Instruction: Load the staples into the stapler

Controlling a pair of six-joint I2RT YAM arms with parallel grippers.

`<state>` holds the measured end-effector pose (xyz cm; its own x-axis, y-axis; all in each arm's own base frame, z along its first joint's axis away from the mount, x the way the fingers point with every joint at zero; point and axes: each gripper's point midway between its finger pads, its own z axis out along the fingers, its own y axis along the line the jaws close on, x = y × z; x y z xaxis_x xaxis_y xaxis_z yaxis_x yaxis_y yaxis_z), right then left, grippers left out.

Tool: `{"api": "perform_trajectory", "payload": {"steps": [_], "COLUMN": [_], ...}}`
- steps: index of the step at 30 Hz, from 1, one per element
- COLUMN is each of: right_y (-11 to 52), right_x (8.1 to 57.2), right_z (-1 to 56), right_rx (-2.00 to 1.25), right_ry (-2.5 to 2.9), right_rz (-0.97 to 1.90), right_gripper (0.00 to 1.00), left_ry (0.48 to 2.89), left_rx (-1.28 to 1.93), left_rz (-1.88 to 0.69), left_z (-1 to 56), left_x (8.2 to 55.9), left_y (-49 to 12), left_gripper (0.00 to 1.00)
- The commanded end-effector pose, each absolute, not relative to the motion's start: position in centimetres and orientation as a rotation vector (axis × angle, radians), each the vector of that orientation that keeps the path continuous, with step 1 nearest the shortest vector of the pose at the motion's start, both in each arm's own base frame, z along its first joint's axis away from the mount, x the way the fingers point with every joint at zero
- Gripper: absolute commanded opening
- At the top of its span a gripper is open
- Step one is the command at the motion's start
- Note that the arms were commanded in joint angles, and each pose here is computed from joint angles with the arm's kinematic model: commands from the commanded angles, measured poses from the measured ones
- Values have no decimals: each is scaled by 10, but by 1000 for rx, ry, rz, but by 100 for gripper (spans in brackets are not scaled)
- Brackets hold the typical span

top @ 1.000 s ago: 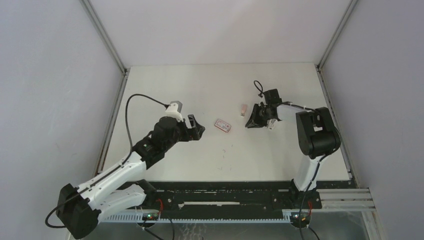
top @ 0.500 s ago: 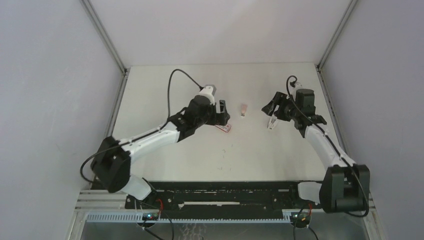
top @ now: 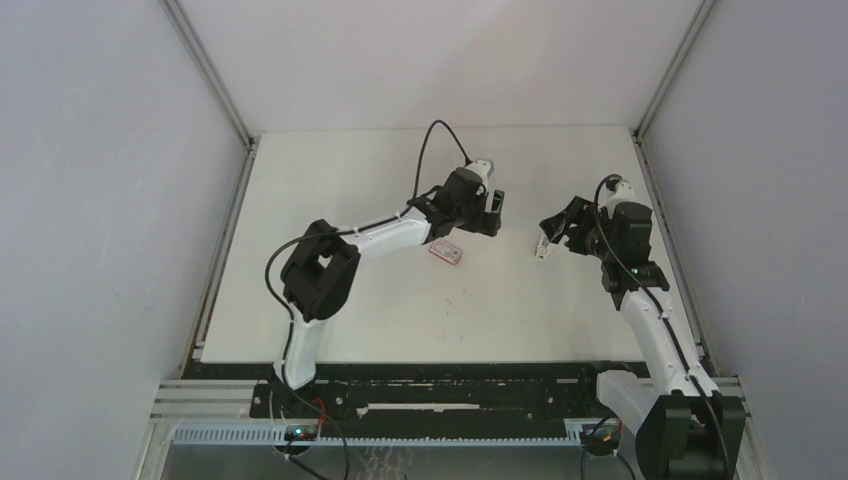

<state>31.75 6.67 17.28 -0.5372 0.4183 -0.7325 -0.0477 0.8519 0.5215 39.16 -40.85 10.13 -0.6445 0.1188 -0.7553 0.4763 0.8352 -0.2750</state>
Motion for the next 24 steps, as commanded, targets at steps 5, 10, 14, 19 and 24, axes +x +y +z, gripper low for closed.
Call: {"api": "perform_trajectory", "payload": {"steps": [5, 10, 14, 19, 24], "right_y": [59, 60, 61, 61, 62], "right_x": [321, 324, 325, 326, 327], "right_z": [187, 183, 178, 174, 171], "right_rx": [313, 330, 342, 346, 347], "right_ry": [1972, 1971, 1979, 1992, 2001], "right_rz": [613, 644, 656, 661, 668], "right_gripper": [66, 65, 64, 64, 63], "left_ry": [2188, 2206, 2227, 2235, 2253], "left_rx": [489, 494, 501, 494, 476], "left_rz": [-498, -467, -458, -463, -433], "left_z": [105, 92, 83, 79, 75], "left_x": [422, 430, 434, 436, 439], "left_y": [-425, -430, -434, -437, -436], "left_gripper": [80, 71, 67, 56, 49]}}
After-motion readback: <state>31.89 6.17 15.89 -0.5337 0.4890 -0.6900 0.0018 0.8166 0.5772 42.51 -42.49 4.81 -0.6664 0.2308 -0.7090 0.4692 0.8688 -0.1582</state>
